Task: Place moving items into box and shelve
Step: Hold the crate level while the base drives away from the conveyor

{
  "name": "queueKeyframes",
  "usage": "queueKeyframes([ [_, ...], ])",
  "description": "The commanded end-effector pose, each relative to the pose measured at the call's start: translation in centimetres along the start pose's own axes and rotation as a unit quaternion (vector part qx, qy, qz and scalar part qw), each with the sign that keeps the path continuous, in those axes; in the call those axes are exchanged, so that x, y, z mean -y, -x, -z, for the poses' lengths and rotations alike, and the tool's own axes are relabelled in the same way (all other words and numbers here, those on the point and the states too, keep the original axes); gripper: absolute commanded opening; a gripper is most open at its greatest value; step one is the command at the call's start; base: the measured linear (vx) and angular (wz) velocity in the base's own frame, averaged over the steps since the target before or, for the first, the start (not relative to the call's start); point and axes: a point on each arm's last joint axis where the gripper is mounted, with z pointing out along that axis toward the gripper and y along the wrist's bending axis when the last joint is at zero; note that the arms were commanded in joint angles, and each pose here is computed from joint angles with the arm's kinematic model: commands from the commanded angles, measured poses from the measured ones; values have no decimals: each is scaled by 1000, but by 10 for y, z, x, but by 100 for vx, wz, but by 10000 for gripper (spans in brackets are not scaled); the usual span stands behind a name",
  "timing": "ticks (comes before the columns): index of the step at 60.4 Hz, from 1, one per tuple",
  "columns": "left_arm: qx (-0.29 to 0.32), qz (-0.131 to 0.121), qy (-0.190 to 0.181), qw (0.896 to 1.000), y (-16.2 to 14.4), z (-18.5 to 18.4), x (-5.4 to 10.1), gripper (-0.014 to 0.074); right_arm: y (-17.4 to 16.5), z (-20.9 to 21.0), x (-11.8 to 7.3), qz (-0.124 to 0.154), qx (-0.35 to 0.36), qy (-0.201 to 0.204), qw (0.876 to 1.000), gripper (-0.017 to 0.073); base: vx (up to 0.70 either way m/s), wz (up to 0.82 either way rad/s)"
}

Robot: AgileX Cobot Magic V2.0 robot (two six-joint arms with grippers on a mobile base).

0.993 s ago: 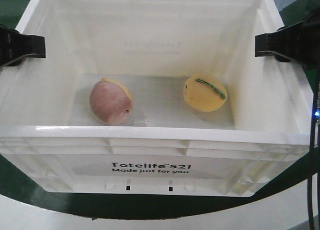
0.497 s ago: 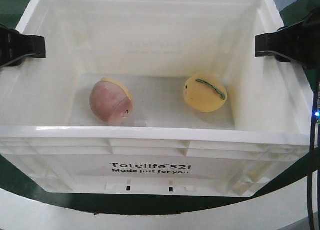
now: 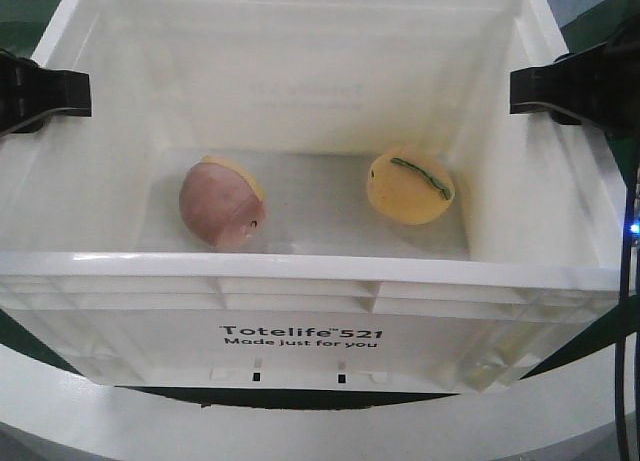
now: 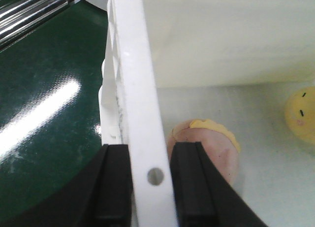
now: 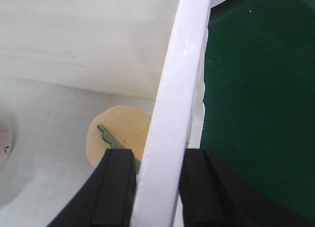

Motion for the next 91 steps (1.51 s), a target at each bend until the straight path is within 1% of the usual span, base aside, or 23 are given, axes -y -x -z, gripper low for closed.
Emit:
queueKeyframes([
  [1,104,-2,-33,994,21,24,7,-6,20,21,0,23,97,-9,995,-5,-4,4],
  [21,104,-2,-33,994,21,24,7,-6,20,21,0,23,97,-9,995,-5,-4,10],
  [42,104,-2,-33,994,21,24,7,-6,20,21,0,23,97,-9,995,-5,-7,26],
  [91,104,-2,-33,994,21,24,7,-6,20,21,0,23,97,-9,995,-5,-15,51],
])
